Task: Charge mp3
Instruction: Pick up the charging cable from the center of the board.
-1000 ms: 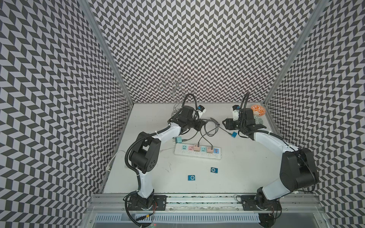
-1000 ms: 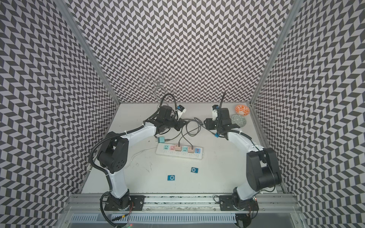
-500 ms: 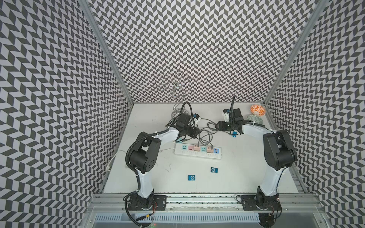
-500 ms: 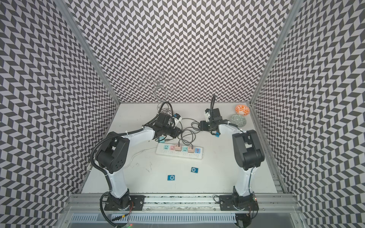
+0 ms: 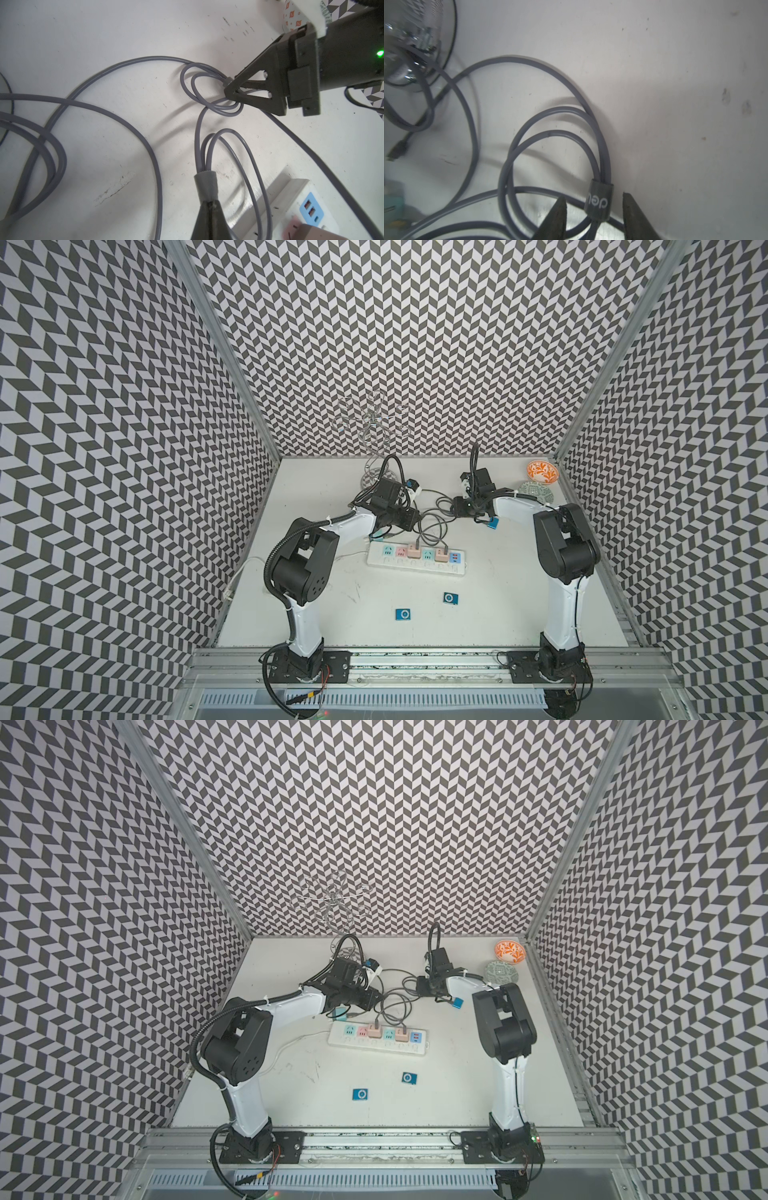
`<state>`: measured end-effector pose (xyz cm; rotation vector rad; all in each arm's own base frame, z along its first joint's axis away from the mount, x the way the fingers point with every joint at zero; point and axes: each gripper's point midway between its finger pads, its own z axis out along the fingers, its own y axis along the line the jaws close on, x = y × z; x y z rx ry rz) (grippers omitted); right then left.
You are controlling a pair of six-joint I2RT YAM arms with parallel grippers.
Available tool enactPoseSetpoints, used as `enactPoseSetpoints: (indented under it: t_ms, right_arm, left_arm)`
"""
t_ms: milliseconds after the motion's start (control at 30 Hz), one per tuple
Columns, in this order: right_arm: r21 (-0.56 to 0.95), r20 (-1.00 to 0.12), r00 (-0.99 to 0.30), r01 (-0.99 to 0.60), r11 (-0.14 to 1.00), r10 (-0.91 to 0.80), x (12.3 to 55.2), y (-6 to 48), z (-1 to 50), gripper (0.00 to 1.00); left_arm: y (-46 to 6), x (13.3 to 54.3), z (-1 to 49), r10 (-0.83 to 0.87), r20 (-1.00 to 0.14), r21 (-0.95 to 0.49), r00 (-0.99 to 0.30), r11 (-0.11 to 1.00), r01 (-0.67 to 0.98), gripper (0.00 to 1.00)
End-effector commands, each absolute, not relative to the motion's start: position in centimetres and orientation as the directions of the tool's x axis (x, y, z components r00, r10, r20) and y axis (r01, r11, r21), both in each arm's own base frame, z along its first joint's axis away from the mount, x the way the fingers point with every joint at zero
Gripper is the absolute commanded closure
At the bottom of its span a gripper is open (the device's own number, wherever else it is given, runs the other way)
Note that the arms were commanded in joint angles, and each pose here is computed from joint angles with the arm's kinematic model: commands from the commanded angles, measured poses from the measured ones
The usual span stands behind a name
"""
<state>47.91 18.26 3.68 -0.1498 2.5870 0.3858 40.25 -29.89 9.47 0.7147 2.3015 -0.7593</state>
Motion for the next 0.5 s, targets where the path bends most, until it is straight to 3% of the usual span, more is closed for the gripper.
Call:
enactPoseSetpoints:
  t_ms: [0,133,233,467]
  right_arm:
    - [0.132,-0.518,-0.851,-0.18,0.975,-0.087,48.6,18.2,2.9,0.65]
    - [0.13,-0.527,-0.845,-0.189,0.973,-0.093,49.4,18.9,2.7,0.76]
    - [0.124,-0.54,-0.837,-0.186,0.975,-0.091,50.1,19.1,3.4,0.91]
    - [0.167,-0.744,-0.668,-0.187,0.968,-0.001,51.3,19.3,13.6,1.0]
  left_arm:
    - [-30.2,41.1,11.1,0.272,-0.707,-0.335,-0.653,0.685,0.648,1.0]
    - [-30.3,41.1,10.8,0.275,-0.701,-0.343,-0.658,0.68,0.648,1.0]
    - [-30.3,41.2,10.5,0.278,-0.698,-0.341,-0.66,0.682,0.647,0.99]
    - [-30.9,41.8,10.7,0.268,-0.7,-0.358,-0.662,0.671,0.65,0.93]
